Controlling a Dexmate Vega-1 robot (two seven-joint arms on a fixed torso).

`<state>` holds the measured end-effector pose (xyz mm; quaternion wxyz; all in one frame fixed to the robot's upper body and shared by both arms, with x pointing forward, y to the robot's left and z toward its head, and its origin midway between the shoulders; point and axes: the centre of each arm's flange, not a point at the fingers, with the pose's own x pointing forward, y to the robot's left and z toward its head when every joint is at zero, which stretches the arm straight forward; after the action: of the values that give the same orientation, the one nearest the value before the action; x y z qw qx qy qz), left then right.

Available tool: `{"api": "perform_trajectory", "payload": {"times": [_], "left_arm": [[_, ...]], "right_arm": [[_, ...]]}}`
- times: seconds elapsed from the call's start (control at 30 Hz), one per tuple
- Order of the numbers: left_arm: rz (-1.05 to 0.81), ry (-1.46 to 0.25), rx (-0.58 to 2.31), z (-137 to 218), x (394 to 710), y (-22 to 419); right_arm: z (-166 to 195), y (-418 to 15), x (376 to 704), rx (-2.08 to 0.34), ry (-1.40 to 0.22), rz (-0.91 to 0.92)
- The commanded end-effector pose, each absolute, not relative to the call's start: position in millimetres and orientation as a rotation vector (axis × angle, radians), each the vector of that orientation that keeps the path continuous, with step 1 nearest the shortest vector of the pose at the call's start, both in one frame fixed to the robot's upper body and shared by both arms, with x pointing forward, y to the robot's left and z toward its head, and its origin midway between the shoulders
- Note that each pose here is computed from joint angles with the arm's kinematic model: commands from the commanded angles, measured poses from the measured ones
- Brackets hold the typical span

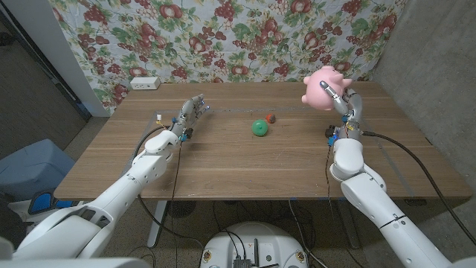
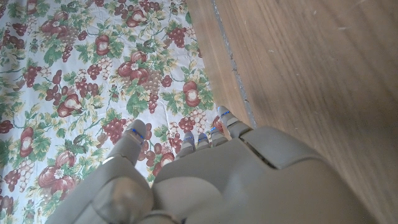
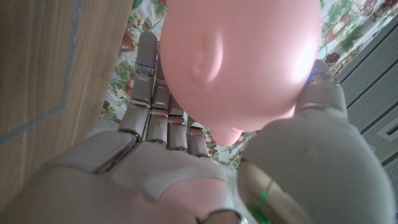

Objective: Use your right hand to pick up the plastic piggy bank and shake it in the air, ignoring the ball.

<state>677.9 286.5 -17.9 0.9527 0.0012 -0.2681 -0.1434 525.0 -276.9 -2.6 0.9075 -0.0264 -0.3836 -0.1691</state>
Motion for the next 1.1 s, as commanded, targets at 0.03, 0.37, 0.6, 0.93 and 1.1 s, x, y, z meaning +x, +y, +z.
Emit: {"api": "perform_trajectory", "payload": {"times": [0.03, 0.37, 0.6, 0.93, 1.1], "left_arm": [[-0.292, -0.542, 0.005, -17, 679, 283], [-0.291, -0.543, 0.007, -18, 677, 283], [-0.289, -0.545, 0.004, -19, 674, 283], [-0.287, -0.551, 0.001, -21, 669, 284], [-0.288, -0.551, 0.005, -22, 667, 283]], "right_arm": [[11, -275, 527, -0.310, -0.740, -0.190], [19, -272, 531, -0.456, -0.668, -0.036], [23, -266, 532, -0.555, -0.604, 0.040], [25, -262, 528, -0.631, -0.548, 0.101], [26, -261, 528, -0.658, -0.524, 0.123]]}}
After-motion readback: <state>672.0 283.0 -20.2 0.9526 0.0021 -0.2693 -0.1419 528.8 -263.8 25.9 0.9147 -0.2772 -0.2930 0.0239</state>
